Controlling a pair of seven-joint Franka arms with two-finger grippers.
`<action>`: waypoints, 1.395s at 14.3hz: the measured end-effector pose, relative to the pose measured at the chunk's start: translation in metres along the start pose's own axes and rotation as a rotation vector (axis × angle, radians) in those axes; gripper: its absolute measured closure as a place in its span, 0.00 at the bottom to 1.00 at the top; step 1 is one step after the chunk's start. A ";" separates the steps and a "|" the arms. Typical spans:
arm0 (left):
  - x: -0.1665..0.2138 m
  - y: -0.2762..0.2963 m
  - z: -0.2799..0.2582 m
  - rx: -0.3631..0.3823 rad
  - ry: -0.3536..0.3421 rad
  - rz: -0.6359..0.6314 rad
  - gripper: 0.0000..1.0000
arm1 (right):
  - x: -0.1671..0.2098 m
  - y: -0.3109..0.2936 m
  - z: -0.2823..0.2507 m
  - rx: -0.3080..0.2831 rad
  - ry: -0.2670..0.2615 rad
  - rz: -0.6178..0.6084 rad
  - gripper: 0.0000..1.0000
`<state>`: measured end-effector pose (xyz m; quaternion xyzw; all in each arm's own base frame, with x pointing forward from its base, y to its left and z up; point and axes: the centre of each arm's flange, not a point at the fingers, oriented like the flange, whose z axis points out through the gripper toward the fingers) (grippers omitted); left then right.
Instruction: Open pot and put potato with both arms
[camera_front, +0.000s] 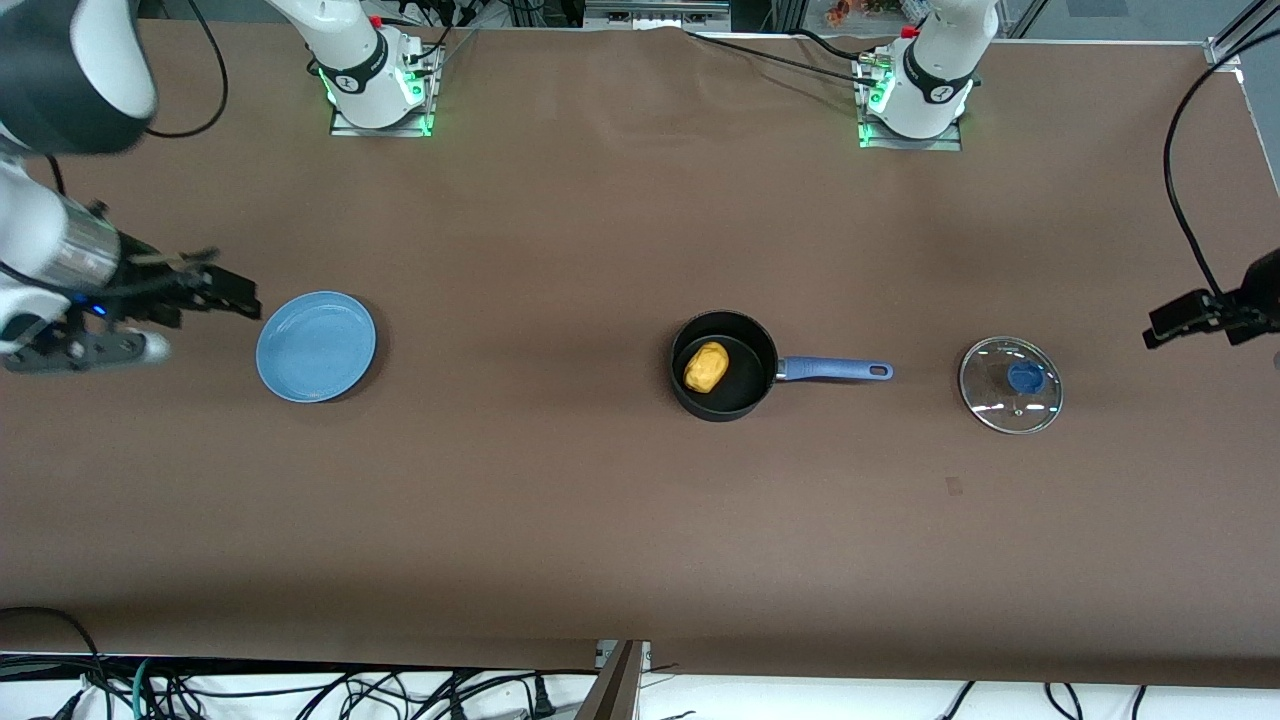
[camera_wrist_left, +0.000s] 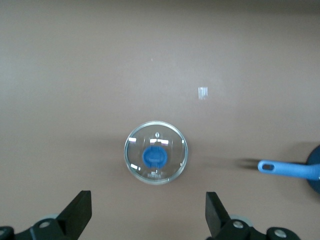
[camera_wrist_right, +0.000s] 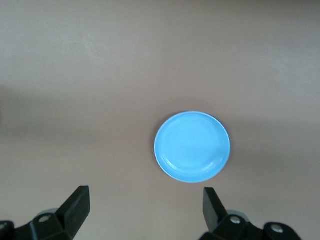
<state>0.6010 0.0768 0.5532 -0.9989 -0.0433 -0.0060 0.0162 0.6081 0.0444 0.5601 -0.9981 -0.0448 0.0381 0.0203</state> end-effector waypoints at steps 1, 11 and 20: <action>-0.007 0.011 -0.012 0.016 -0.001 -0.001 0.00 | -0.010 0.001 -0.007 -0.019 -0.003 -0.001 0.00; -0.034 0.031 -0.045 -0.013 -0.009 -0.011 0.00 | -0.059 0.028 -0.060 -0.109 0.040 0.014 0.00; -0.034 0.033 -0.045 -0.014 -0.008 -0.010 0.00 | -0.055 0.031 -0.054 -0.114 0.027 -0.015 0.00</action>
